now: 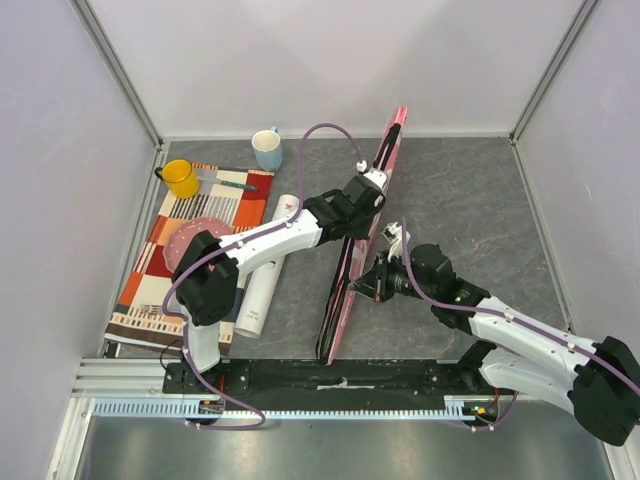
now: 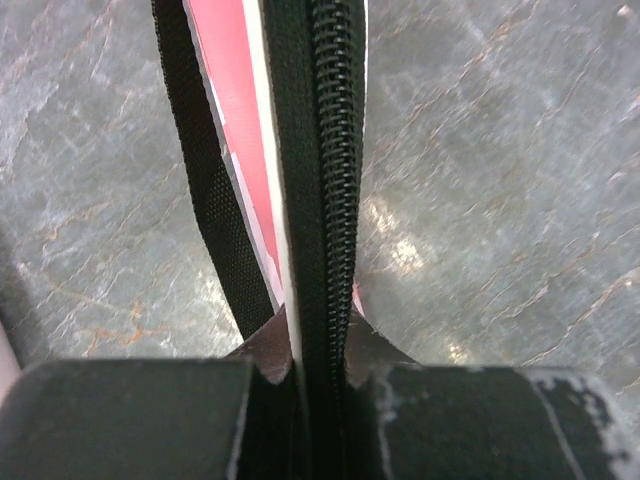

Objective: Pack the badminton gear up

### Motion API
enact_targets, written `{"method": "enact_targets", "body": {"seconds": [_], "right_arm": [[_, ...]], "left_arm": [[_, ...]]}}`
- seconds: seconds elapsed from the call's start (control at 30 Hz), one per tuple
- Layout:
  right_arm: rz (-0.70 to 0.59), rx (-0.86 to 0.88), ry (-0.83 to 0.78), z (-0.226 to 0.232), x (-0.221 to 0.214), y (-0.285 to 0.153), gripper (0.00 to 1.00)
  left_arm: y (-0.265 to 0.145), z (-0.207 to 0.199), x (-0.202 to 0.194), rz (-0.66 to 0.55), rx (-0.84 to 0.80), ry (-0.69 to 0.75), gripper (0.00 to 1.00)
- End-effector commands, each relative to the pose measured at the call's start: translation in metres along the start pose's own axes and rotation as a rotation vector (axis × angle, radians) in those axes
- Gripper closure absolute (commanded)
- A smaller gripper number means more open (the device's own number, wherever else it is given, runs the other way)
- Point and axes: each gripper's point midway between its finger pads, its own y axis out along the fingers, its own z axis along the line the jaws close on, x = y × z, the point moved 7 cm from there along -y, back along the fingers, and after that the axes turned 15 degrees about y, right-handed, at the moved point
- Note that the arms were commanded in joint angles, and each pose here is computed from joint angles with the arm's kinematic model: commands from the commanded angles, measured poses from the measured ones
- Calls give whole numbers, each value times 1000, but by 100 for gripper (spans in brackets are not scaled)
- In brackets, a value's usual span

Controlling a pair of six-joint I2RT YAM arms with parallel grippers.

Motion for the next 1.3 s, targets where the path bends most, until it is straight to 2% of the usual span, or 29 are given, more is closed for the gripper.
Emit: {"method": "enact_targets", "body": {"seconds": [0.0, 0.13, 0.43, 0.57, 0.6, 0.67, 0.7, 0.97, 1.07, 1.1, 1.13, 1.17, 1.23, 1.27], "right_arm": [[-57, 62, -63, 28, 8, -9, 100], [-39, 76, -48, 29, -7, -6, 100], [-1, 69, -6, 16, -52, 2, 100], [9, -11, -16, -10, -64, 2, 100], [-2, -44, -36, -16, -64, 3, 100], [-3, -83, -32, -30, -70, 1, 100], [-29, -105, -25, -35, -70, 1, 100], [-183, -368, -18, -75, -60, -13, 100], [-143, -289, -95, -55, -52, -11, 100], [-137, -215, -119, -35, -44, -12, 90], [-88, -162, -192, -25, -44, -15, 75], [-48, -191, -215, -26, -46, -23, 52], [-106, -173, -266, -7, -30, -40, 41], [-95, -209, -276, -10, -30, -49, 31]], "left_arm": [[-31, 9, 92, -411, 38, -103, 98], [-43, 4, 139, -567, -11, -108, 98], [-48, 7, 189, -647, 29, -138, 98], [-59, 14, 209, -686, 81, -170, 98], [-72, 17, 221, -726, 84, -176, 98], [-70, 18, 224, -709, 93, -162, 98], [-87, 22, 237, -748, 94, -167, 98], [-107, 27, 227, -678, 47, -137, 98], [-107, 22, 223, -675, -2, -85, 98], [-114, 19, 222, -688, -42, -35, 98], [-113, 17, 219, -683, -57, -5, 98], [-104, 15, 208, -646, -68, 30, 98], [-116, 19, 200, -656, -72, 90, 98], [-101, 22, 185, -619, -80, 102, 98]]}}
